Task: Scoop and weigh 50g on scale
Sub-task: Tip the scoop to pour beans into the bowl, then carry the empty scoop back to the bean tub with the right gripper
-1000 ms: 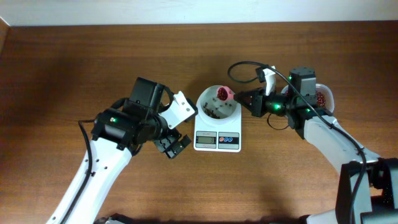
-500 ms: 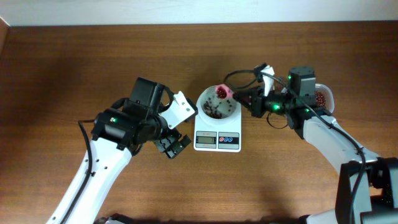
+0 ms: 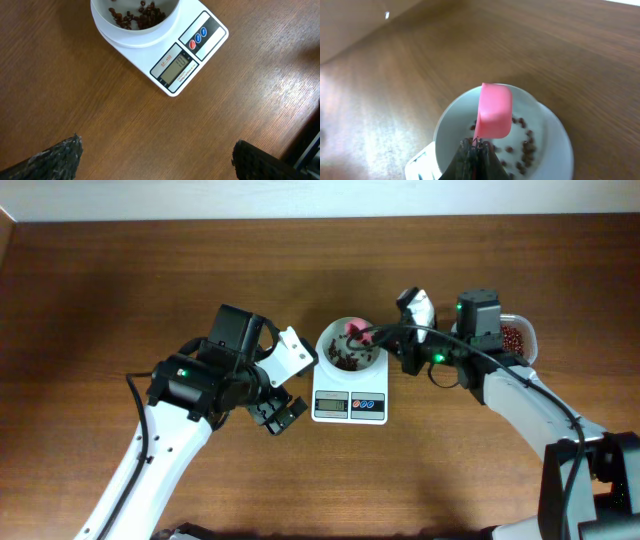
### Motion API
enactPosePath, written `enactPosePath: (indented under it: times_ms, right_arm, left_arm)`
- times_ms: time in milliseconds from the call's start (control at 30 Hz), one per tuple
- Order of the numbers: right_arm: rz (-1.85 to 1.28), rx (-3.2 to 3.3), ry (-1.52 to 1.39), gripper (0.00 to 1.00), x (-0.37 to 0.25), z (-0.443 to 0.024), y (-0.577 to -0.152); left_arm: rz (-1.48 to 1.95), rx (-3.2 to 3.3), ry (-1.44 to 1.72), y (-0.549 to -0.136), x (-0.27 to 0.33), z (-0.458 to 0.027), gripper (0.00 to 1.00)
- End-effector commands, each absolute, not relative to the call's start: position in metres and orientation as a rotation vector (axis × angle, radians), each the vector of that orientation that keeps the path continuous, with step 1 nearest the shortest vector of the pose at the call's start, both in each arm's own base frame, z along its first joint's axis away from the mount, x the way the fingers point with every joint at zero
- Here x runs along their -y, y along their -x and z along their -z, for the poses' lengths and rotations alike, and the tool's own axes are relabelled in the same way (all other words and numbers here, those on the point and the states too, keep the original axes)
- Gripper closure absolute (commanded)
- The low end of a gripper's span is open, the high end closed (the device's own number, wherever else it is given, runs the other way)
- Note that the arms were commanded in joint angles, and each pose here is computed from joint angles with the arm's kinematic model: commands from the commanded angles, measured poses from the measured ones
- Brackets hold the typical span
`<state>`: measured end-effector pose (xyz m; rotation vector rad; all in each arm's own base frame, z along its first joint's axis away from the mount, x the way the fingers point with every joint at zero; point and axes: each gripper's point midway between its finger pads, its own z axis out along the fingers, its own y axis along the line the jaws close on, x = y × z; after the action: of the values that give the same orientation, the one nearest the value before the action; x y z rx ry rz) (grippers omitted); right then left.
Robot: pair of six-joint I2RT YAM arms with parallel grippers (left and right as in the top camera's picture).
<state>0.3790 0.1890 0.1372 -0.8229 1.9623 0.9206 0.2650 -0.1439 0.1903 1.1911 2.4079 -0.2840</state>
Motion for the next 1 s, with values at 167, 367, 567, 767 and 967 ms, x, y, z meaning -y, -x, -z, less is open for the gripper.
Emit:
enactPosePath:
  times_ms: [167, 367, 567, 767, 967]
  right_arm:
    - [-0.797, -2.008, 0.802, 0.96, -0.187, -0.129, -0.389]
    - [-0.868, -1.945, 0.823, 0.96, -0.195, -0.145, -0.383]
    - [-0.880, -1.903, 0.867, 0.96, -0.204, -0.152, -0.378]
    - [-0.674, -1.955, 0.881, 0.96, -0.204, -0.140, -0.387]
    - [-0.601, -1.963, 0.912, 0.96, -0.208, -0.139, -0.384]
  left_arm:
    - [0.272, -2.396, -1.201, -0.265, 0.142, -0.191, 0.01]
    - [0.272, -2.396, -1.201, -0.265, 0.142, -0.191, 0.01]
    - [0.272, -2.396, -1.201, -0.265, 0.142, -0.191, 0.01]
    - [0.272, -2.396, -1.201, -0.265, 0.142, -0.191, 0.01]
    - [0.272, -2.396, -1.201, -0.265, 0.142, -0.191, 0.01]
